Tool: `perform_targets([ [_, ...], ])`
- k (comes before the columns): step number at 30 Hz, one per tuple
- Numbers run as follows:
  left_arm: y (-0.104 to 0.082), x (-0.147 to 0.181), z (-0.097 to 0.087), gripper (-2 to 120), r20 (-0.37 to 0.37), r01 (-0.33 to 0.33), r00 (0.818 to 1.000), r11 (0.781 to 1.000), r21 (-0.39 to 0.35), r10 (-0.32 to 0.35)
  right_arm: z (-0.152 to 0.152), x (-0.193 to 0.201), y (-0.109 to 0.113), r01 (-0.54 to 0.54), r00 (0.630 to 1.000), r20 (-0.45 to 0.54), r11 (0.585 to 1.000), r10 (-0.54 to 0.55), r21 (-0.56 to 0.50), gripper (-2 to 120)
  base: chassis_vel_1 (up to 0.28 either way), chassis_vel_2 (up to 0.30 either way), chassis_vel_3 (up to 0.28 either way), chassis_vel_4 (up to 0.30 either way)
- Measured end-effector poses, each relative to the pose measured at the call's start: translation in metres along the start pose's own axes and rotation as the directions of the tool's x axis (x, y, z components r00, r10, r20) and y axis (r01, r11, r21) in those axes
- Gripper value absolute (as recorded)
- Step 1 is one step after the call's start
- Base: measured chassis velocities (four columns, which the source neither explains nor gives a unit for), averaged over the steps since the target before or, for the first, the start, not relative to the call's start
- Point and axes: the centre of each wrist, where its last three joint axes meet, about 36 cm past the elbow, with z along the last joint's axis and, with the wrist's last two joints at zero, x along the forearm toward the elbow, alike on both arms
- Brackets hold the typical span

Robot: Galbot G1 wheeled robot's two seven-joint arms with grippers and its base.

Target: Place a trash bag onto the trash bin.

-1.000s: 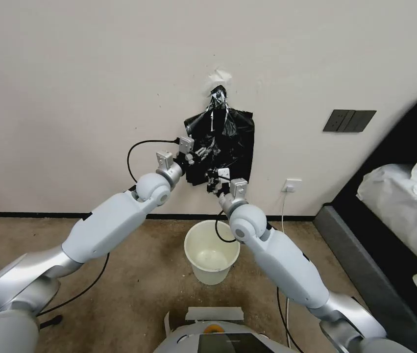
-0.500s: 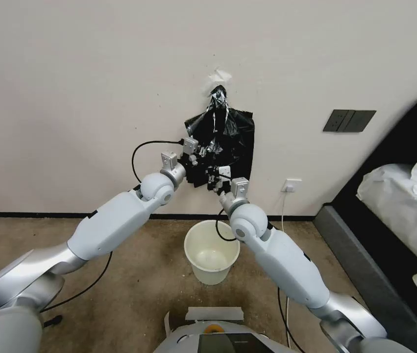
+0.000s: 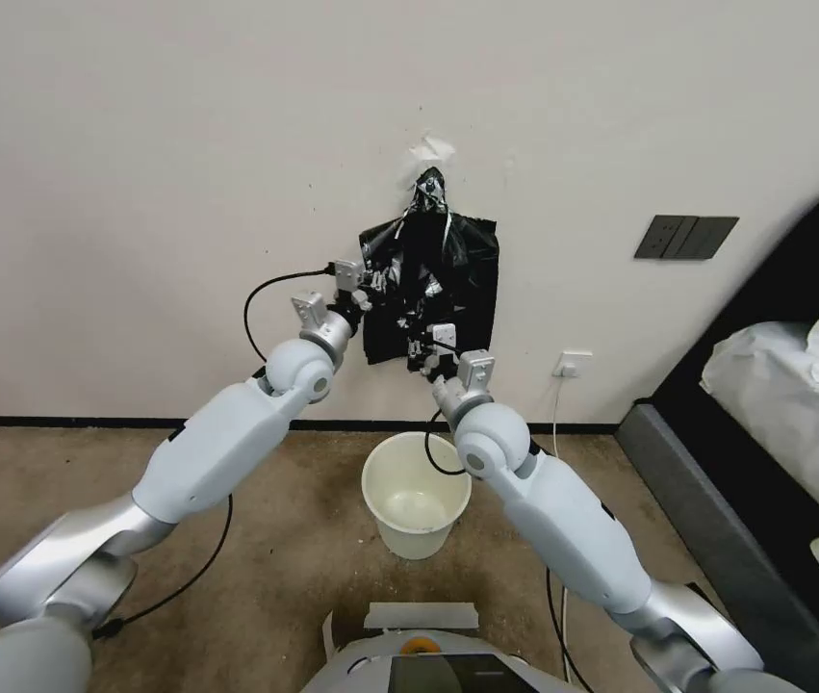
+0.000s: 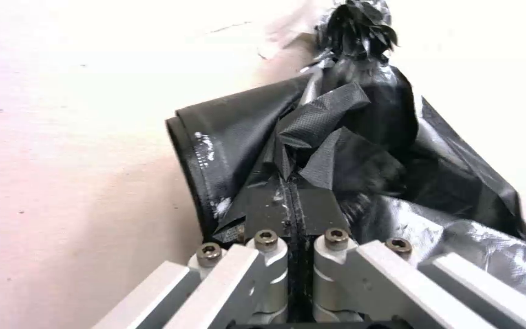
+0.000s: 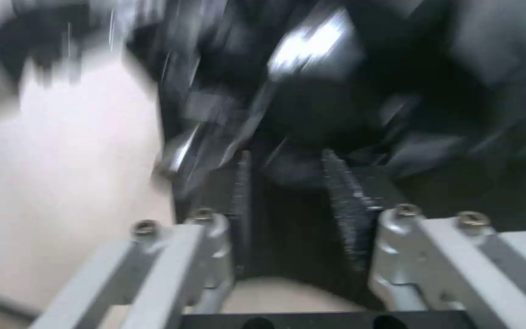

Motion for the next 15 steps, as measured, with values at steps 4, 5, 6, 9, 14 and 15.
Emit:
perform_targets([
  [4, 0.000, 0.000, 0.001, 0, 0.000, 0.001, 1.000, 1.000, 0.003, -0.001, -0.021, -0.003, -0.013, -0.005, 0.996, 0.090, 0.999, 0.000, 0.050, 53, 0.000, 0.000, 0.000, 0.000],
  [5, 0.000, 0.000, 0.001, 0, 0.000, 0.001, 1.000, 1.000, 0.003, -0.001, -0.021, -0.003, -0.013, -0.005, 0.996, 0.090, 0.999, 0.000, 0.050, 53, 0.000, 0.000, 0.000, 0.000],
  [6, -0.001, 0.000, 0.002, 0, 0.000, 0.000, 1.000, 1.000, 0.006, 0.000, -0.027, -0.009, -0.015, 0.002, 0.994, 0.107, 0.996, -0.011, 0.085, 60, 0.000, 0.000, 0.000, 0.000],
  [9, -0.005, -0.004, 0.003, 0, 0.003, -0.005, 1.000, 1.000, 0.016, 0.005, -0.033, -0.034, -0.008, 0.027, 0.997, 0.069, 0.981, -0.041, 0.193, 73, 0.000, 0.000, 0.000, 0.000],
  [14, -0.007, -0.005, 0.003, 0, 0.006, -0.007, 1.000, 1.000, 0.019, 0.007, -0.037, -0.054, -0.002, 0.031, 0.998, 0.043, 0.973, -0.043, 0.231, 85, 0.000, 0.000, 0.000, 0.000],
  [15, -0.006, -0.005, 0.003, 0, 0.006, -0.007, 1.000, 1.000, 0.019, 0.007, -0.037, -0.062, 0.000, 0.030, 0.999, 0.036, 0.969, -0.040, 0.243, 90, 0.000, 0.000, 0.000, 0.000],
])
